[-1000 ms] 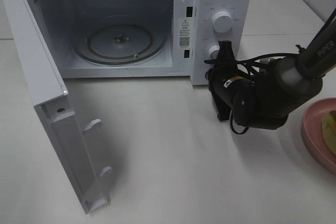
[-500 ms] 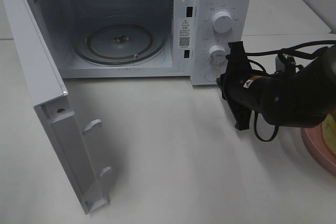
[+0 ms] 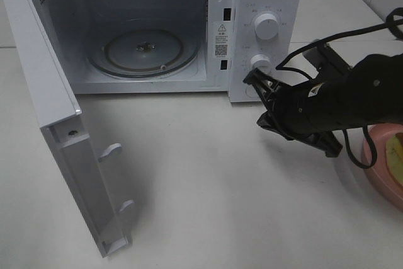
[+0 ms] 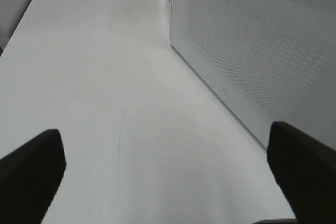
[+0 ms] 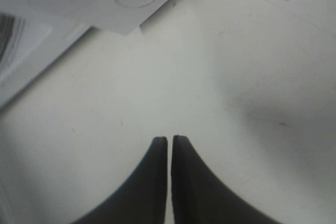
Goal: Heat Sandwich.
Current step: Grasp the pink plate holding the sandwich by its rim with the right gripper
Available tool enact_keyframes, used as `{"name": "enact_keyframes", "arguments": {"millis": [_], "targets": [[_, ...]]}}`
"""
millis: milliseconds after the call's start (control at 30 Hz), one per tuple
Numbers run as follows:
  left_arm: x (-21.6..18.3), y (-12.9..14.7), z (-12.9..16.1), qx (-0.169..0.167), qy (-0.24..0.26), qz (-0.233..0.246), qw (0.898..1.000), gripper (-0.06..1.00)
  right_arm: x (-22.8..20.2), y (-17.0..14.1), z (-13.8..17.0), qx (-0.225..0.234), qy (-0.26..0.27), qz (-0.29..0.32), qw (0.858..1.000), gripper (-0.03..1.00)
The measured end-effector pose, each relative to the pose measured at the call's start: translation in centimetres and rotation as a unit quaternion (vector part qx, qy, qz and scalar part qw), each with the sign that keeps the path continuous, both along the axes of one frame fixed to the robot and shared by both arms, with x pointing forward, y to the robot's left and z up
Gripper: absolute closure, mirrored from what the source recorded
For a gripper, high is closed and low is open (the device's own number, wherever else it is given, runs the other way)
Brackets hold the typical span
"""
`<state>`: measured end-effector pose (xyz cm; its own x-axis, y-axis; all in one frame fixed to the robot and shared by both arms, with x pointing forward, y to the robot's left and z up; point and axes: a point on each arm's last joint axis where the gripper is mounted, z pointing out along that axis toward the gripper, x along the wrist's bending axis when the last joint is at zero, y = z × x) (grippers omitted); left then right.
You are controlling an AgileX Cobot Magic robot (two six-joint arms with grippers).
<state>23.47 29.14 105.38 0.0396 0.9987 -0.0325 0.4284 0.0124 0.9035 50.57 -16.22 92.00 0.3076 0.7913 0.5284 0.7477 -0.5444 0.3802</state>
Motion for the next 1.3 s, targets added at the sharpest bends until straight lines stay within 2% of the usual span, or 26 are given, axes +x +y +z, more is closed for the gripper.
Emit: {"name": "enact_keyframes", "arguments": {"millis": [33,67,100,167,200,233,300,333,367,467,667,733,767,800,867,900,933,967,1067,1200,1300], "targets": [[0.0,0.0,0.0,0.0,0.0,0.0,1.0,-0.05,-0.2,0.0,0.3,-0.02,-0.006,0.03,0.999,0.91],[0.0,0.0,0.0,0.0,0.0,0.0,1.0,-0.05,-0.7,0.0,0.5,-0.071,-0.011,0.111,0.991,0.91],[0.0,0.0,0.0,0.0,0.0,0.0,1.0,-0.05,-0.7,0.0,0.5,-0.071,-0.011,0.111,0.991,0.91],[0.0,0.0,0.0,0.0,0.0,0.0,1.0,-0.05,-1.3,0.0,0.9,-0.109,-0.012,0.183,0.977,0.9],[0.0,0.0,0.0,0.0,0.0,0.0,1.0,-0.05,-1.3,0.0,0.9,-0.109,-0.012,0.183,0.977,0.9],[0.0,0.0,0.0,0.0,0.0,0.0,1.0,-0.05,-2.1,0.0,1.2,-0.136,-0.002,0.25,0.959,0.89],[0.0,0.0,0.0,0.0,0.0,0.0,1.0,-0.05,-2.9,-0.1,1.6,-0.156,0.005,0.308,0.938,0.89],[0.0,0.0,0.0,0.0,0.0,0.0,1.0,-0.05,-2.9,-0.1,1.6,-0.156,0.005,0.308,0.938,0.89],[0.0,0.0,0.0,0.0,0.0,0.0,1.0,-0.05,-3.6,-0.2,1.9,-0.167,0.014,0.349,0.922,0.88],[0.0,0.0,0.0,0.0,0.0,0.0,1.0,-0.05,-4.2,-0.9,3.0,-0.171,0.044,0.386,0.905,0.85],[0.0,0.0,0.0,0.0,0.0,0.0,1.0,-0.05,-3.7,-2.8,4.3,-0.18,0.086,0.392,0.898,0.77],[0.0,0.0,0.0,0.0,0.0,0.0,1.0,-0.05,-3.6,-3.6,4.6,-0.19,0.104,0.391,0.895,0.7],[0.0,0.0,0.0,0.0,0.0,0.0,1.0,-0.05,-3.5,-4.3,4.9,-0.205,0.123,0.386,0.891,0.61],[0.0,0.0,0.0,0.0,0.0,0.0,1.0,-0.05,-3.5,-4.3,4.9,-0.205,0.123,0.386,0.891,0.61],[0.0,0.0,0.0,0.0,0.0,0.0,1.0,-0.05,-3.3,-4.9,5.0,-0.226,0.136,0.383,0.885,0.5],[0.0,0.0,0.0,0.0,0.0,0.0,1.0,-0.05,-3.4,-5.5,5.0,-0.254,0.151,0.383,0.875,0.35],[0.0,0.0,0.0,0.0,0.0,0.0,1.0,-0.05,-3.4,-5.7,5.0,-0.265,0.156,0.384,0.871,0.29],[0.0,0.0,0.0,0.0,0.0,0.0,1.0,-0.05,-3.4,-5.7,5.0,-0.265,0.156,0.384,0.871,0.29],[0.0,0.0,0.0,0.0,0.0,0.0,1.0,-0.05,-3.4,-6.5,5.0,-0.305,0.172,0.373,0.859,0.05],[0.0,0.0,0.0,0.0,0.0,0.0,1.0,-0.05,-3.3,-7.0,5.0,-0.327,0.176,0.37,0.852,-0.01],[0.0,0.0,0.0,0.0,0.0,0.0,1.0,-0.05,-3.3,-7.0,5.0,-0.328,0.179,0.367,0.852,-0.02]]}}
